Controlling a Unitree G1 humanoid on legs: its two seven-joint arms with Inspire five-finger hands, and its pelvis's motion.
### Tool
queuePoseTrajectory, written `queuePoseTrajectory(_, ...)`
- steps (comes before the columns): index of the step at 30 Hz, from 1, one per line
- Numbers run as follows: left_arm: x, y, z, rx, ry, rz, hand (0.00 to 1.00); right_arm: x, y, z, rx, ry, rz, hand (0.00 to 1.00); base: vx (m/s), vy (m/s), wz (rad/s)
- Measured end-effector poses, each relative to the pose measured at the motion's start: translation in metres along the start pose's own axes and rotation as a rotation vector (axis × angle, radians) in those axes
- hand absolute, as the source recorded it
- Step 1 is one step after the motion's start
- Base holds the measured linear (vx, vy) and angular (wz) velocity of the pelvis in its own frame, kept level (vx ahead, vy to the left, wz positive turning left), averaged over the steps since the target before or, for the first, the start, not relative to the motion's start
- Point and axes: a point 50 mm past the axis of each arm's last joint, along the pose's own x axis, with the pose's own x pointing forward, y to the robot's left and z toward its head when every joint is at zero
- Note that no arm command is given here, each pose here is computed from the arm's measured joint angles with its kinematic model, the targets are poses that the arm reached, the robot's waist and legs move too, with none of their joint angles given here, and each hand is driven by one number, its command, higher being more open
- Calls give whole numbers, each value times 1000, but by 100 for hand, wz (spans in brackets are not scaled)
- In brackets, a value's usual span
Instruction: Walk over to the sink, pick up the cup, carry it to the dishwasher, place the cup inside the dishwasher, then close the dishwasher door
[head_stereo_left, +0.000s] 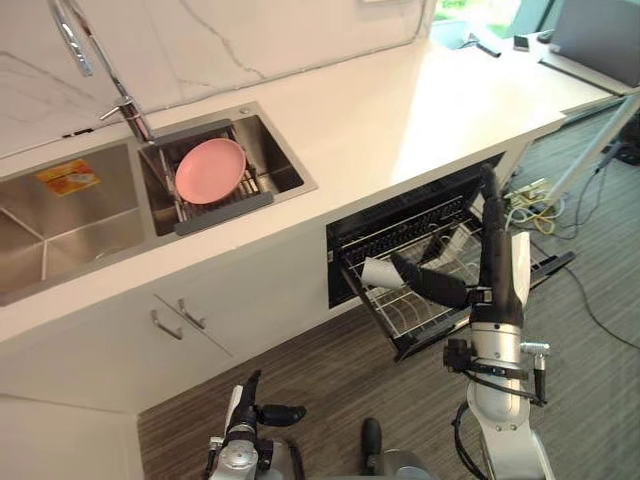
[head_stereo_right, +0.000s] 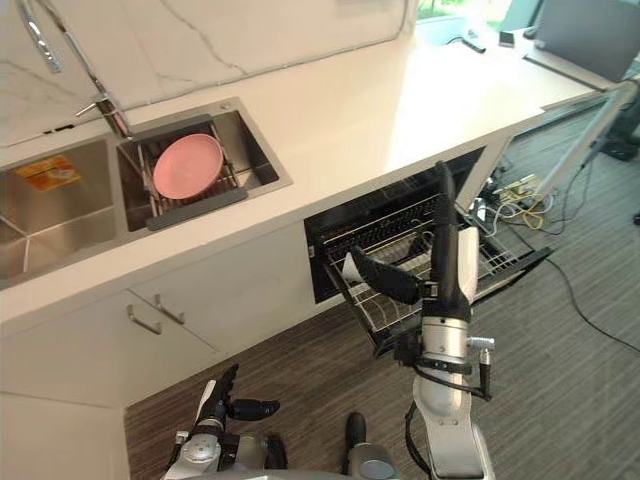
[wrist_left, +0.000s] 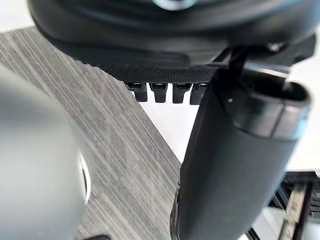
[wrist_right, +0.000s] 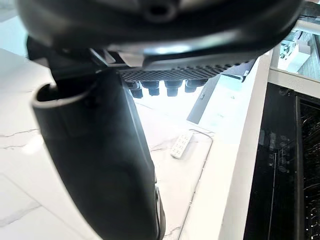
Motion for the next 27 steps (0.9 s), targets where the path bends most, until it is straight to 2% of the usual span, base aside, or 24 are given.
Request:
queuePoseTrajectory(9,-2,10,-10,30,29,22,100,-6,13,-8,-9,40,56,100,202,156,24)
queuePoseTrajectory(17,-6,16,-19,53,48,39,100,-5,16,-24,-57,97,97,100,407,-164,84)
queuePoseTrajectory(27,-7,7,-21,17,64,24,100,-14,1,-35,-114,156,87,100,145,-74,21)
